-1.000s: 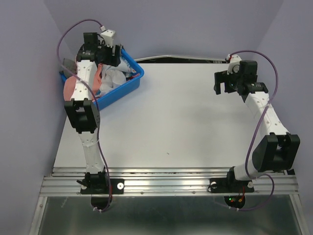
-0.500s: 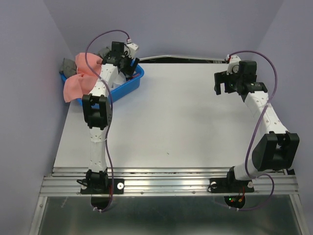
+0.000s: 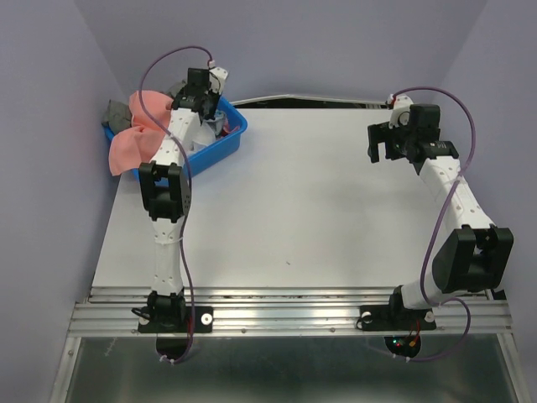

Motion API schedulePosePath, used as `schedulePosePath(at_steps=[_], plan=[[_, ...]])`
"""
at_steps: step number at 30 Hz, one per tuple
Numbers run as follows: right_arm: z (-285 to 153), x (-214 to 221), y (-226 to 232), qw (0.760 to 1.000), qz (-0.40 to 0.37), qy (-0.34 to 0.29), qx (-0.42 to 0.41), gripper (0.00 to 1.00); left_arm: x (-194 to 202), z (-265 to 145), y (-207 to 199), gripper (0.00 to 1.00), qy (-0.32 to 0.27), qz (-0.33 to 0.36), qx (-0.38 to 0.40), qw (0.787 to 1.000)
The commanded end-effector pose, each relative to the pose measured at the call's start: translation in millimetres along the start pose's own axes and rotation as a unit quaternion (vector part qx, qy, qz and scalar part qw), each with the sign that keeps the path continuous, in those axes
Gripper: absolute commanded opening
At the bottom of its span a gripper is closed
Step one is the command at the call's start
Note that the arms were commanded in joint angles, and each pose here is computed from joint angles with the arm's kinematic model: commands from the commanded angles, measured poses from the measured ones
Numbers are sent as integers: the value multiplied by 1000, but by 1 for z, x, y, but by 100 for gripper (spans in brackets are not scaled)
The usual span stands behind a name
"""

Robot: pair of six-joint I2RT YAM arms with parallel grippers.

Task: Fold and stack the skirts
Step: Grab the skirt from the pile, then move the skirt to the center of the board

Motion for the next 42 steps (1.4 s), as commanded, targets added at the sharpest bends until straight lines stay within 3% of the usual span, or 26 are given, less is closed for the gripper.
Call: schedulePosePath(at_steps=[1,3,4,6,7,9,10,12,13,20,24,27,28,29,30,31,34,35,36,37,40,41,42], plan=[[-20,-29,-9,998,5,-50,23,100,-139,-150,29,0,-250,-92,36,963],[-22,-34,-8,998,12,-58,21,100,-158,-185,30,0,-302,-111,84,943],[-24,-36,-8,998,18,-62,19,100,-174,-219,30,0,-356,-113,110,921],[-27,-42,-6,997,22,-72,13,100,-186,-257,13,0,-401,-120,220,881],[-28,-43,-6,997,27,-76,10,100,-195,-292,3,0,-454,-100,274,842],[-30,-48,-5,996,30,-83,6,100,-200,-328,-11,0,-481,-120,350,795],[-32,-50,-3,996,32,-88,-3,100,-208,-358,-16,0,-521,-102,379,758],[-35,-57,3,994,32,-102,-27,100,-210,-388,-31,0,-505,-115,462,720],[-37,-60,6,993,30,-109,-42,100,-214,-416,-35,0,-531,-88,489,687],[-56,-98,32,967,25,-195,-164,100,-208,-523,-71,0,-573,5,548,610],[-60,-116,32,955,17,-239,-176,100,-185,-548,-94,0,-551,69,589,587],[-50,-114,23,962,8,-228,-147,100,-146,-524,-112,0,-478,79,632,605],[-48,-112,19,966,-5,-223,-132,100,-123,-483,-122,0,-427,52,648,628],[-47,-106,20,968,-8,-212,-132,100,-99,-487,-124,0,-405,67,657,632],[-44,-100,21,970,-12,-202,-134,100,-79,-470,-127,0,-381,72,661,642],[-47,-94,23,971,-28,-194,-138,100,-31,-442,-132,0,-321,68,675,661],[-44,-71,32,973,-46,-166,-155,99,30,-398,-127,0,-319,109,643,688],[-47,-63,37,971,-60,-157,-170,98,63,-369,-118,0,-260,47,626,734],[-48,-57,40,971,-65,-149,-176,97,76,-350,-112,0,-249,44,600,759],[-47,-44,45,969,-76,-131,-193,95,102,-315,-100,2,-223,103,528,813],[-49,-26,56,966,-75,-104,-226,93,150,-283,-92,2,-143,270,493,815],[-48,-14,63,962,-70,-89,-248,90,169,-266,-86,2,-77,272,488,826],[-48,-9,67,960,-66,-81,-261,89,175,-258,-76,2,-53,260,481,836]])
Point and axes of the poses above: each gripper's point midway between its finger pads, its own z axis out along the fingers, its own y axis along the line the jaws close on, x = y × z, the point moved 5 cm from there along -z, back along the fingers, and after that the axes turned 11 degrees about -z, right-handed, at the moved point
